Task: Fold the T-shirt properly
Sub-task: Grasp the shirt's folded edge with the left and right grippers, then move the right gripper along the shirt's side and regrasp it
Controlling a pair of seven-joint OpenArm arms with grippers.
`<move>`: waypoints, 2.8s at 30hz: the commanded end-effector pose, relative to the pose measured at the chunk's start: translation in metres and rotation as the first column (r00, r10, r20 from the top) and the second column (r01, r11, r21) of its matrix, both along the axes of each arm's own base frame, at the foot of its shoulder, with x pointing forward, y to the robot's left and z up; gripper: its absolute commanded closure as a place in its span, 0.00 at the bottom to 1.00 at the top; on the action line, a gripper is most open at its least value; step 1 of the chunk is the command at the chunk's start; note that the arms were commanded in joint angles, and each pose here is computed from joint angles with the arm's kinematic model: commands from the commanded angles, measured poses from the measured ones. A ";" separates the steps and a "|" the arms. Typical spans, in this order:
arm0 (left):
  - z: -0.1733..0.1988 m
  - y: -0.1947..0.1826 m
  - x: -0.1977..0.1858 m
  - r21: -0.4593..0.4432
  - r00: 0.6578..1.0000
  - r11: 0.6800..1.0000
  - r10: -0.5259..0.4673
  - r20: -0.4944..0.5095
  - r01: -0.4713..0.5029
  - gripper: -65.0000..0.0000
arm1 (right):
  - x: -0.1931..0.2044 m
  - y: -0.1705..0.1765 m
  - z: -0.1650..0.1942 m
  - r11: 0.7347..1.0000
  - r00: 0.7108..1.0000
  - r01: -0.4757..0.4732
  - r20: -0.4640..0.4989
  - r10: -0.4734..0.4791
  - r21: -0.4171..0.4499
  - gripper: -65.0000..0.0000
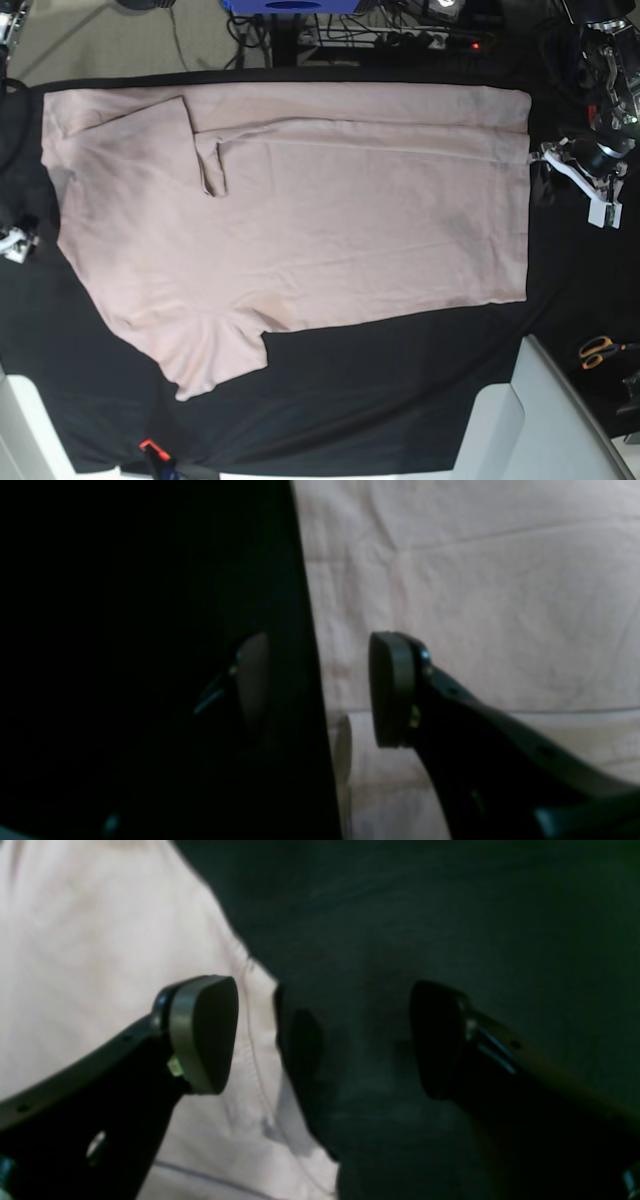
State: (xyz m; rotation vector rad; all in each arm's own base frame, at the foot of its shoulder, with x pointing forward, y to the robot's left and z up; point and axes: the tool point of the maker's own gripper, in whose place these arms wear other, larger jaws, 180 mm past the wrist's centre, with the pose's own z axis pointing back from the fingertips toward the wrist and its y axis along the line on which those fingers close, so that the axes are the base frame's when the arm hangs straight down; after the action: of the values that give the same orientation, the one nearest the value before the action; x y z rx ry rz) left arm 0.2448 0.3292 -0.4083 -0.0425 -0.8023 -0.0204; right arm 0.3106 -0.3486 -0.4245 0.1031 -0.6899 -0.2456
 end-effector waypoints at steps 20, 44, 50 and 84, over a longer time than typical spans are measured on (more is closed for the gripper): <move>0.011 0.004 0.008 0.005 0.999 1.000 0.005 0.048 -0.006 0.52 | -0.155 0.106 -0.017 0.942 0.950 0.276 -0.204 -0.237 0.192 0.22; 0.011 0.004 0.008 0.006 0.999 1.000 0.006 0.047 -0.006 0.52 | -0.141 0.134 -0.055 0.907 0.943 0.278 -0.271 -0.194 0.316 0.22; 0.011 0.004 0.008 0.006 0.999 1.000 0.006 0.047 -0.006 0.52 | -0.137 0.130 -0.039 0.922 0.953 0.254 -0.241 -0.186 0.292 0.22; -0.004 0.007 0.002 -0.017 1.000 0.999 0.028 0.012 -0.028 0.52 | -0.127 0.130 -0.027 0.911 0.963 0.247 -0.183 -0.195 0.330 0.22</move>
State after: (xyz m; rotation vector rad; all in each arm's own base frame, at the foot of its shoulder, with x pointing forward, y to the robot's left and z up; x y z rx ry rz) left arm 0.2364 0.3289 -0.4262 -0.0602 -0.7640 0.0204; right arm 0.1723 -0.2128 -0.4608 0.3454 -0.4541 -0.6015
